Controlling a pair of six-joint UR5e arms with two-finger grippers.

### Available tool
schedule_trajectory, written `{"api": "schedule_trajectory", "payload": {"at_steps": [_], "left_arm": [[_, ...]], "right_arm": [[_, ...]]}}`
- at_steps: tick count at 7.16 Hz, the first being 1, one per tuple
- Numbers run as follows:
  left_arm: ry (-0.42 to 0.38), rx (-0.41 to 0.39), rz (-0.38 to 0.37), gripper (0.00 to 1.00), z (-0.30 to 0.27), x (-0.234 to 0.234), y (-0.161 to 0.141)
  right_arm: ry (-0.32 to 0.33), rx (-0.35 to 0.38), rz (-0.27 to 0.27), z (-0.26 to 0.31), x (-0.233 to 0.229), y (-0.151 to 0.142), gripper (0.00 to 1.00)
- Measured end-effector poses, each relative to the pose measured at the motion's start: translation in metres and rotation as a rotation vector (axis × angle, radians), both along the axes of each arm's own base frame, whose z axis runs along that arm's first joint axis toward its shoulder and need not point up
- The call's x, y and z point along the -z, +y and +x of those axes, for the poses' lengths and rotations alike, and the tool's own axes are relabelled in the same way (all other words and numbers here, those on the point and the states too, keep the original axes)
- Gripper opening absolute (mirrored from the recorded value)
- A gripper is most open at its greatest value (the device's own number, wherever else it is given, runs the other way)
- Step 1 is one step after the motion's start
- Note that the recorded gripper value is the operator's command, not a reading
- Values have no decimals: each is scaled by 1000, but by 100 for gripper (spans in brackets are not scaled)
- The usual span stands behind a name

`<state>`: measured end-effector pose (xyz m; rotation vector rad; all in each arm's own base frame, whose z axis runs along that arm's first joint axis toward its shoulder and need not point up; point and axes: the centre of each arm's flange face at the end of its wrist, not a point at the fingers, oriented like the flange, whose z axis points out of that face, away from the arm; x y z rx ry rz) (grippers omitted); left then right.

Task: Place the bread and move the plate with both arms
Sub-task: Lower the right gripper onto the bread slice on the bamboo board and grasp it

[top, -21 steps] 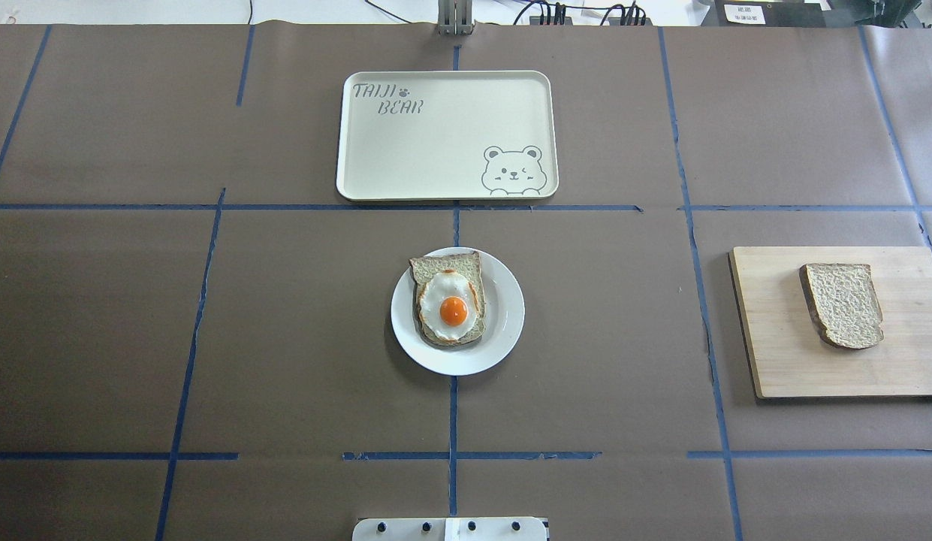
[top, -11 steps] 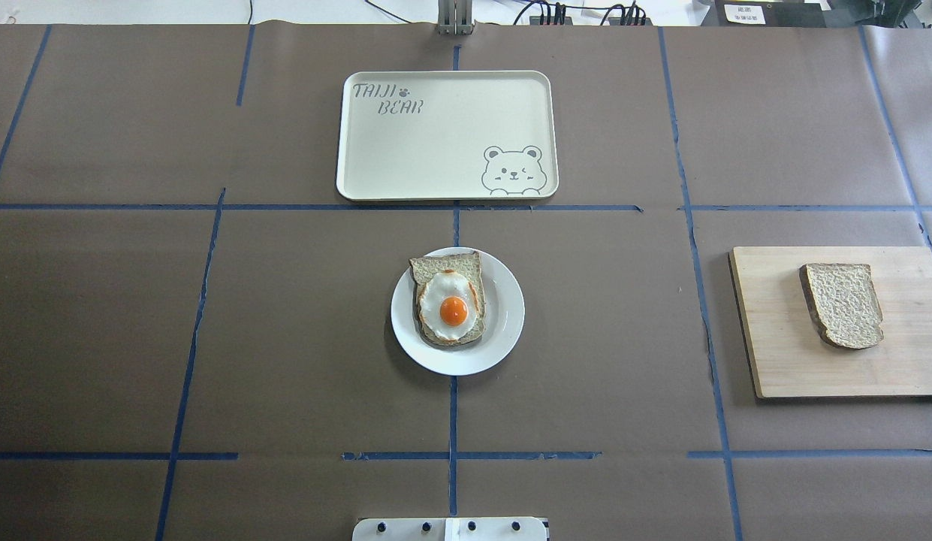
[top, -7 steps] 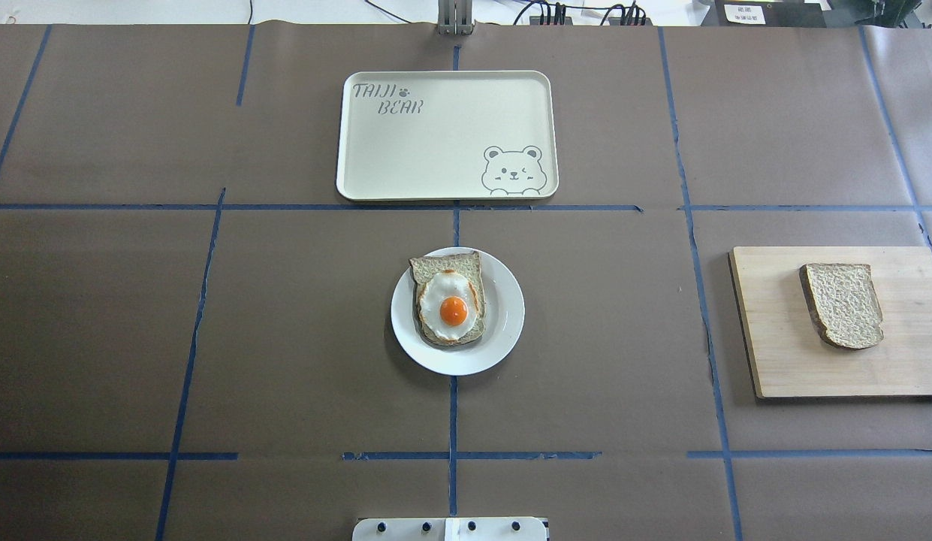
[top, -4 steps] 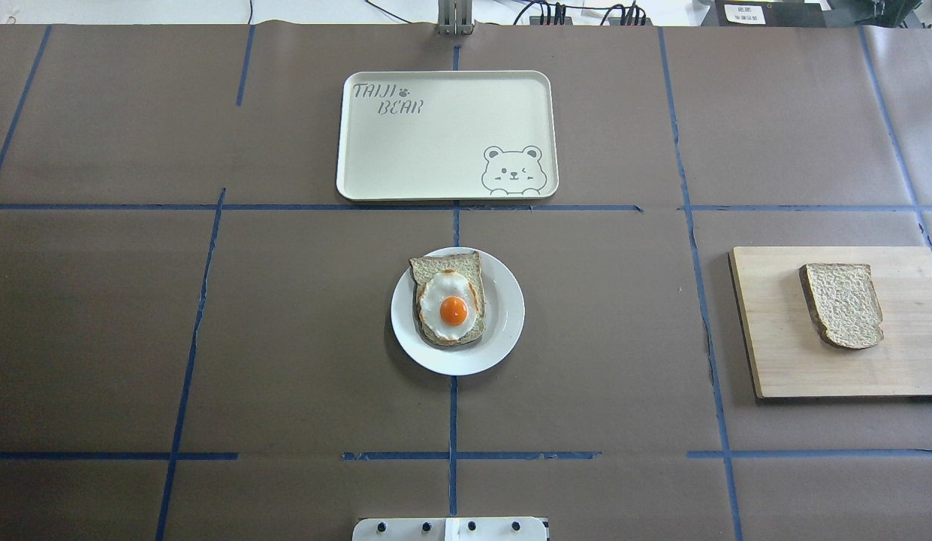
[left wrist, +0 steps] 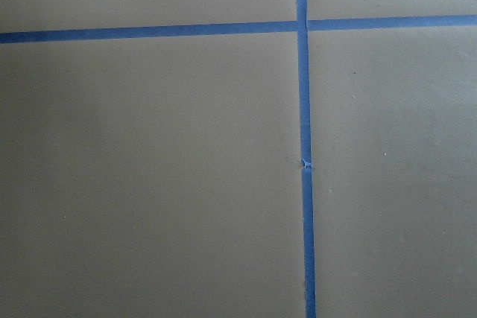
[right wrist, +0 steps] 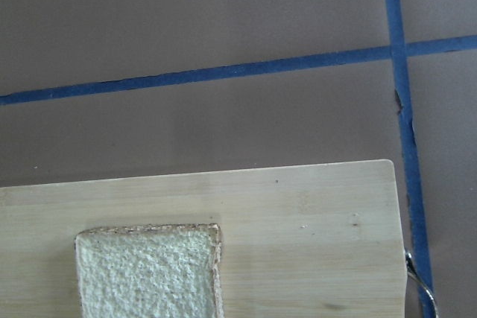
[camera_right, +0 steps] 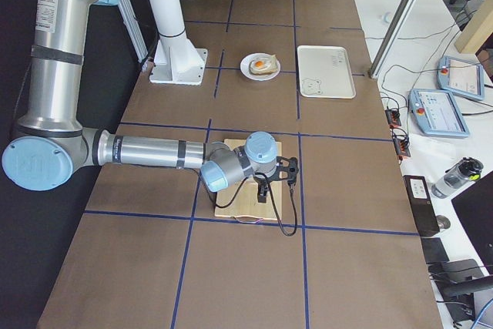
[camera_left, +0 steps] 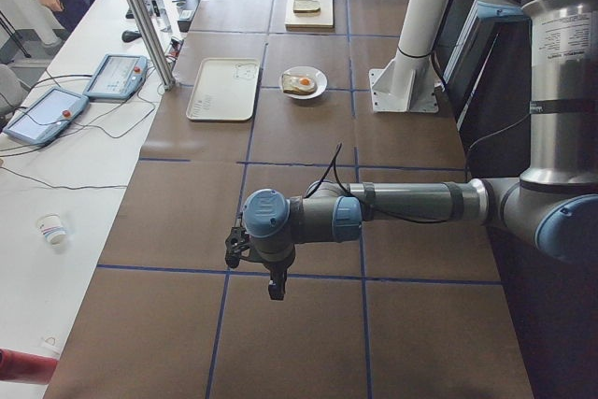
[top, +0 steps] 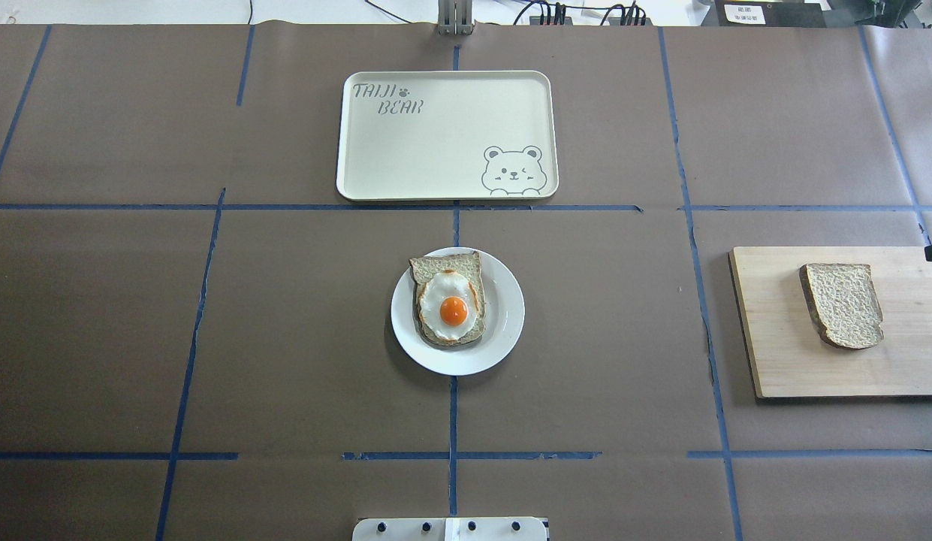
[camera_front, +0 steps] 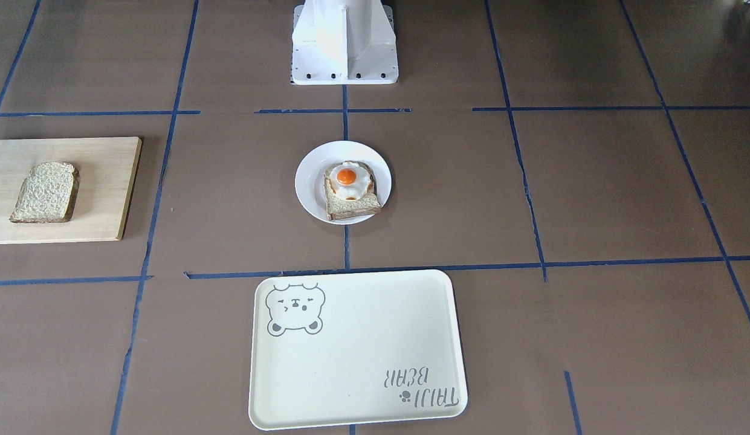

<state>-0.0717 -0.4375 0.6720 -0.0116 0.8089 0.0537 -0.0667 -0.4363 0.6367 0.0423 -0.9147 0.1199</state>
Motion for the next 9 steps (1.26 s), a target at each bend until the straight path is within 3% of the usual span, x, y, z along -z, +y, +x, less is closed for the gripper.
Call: {"api": "schedule_trajectory", "payload": {"at_steps": [2,5,7,9], "left_arm": [[0,0,1,100,0,1,0],[0,0,7,100,0,4,0],[0,1,10,100,0,5,0],[0,1,15,100,-1,8,-1]], "right_arm": [[30,26,5,-35,0,4,99],[50,74,3,-70,-2,11,80],[57,87,-11,-78,-8,12,61],[64,94,-24,-82,-15,13,58]]}}
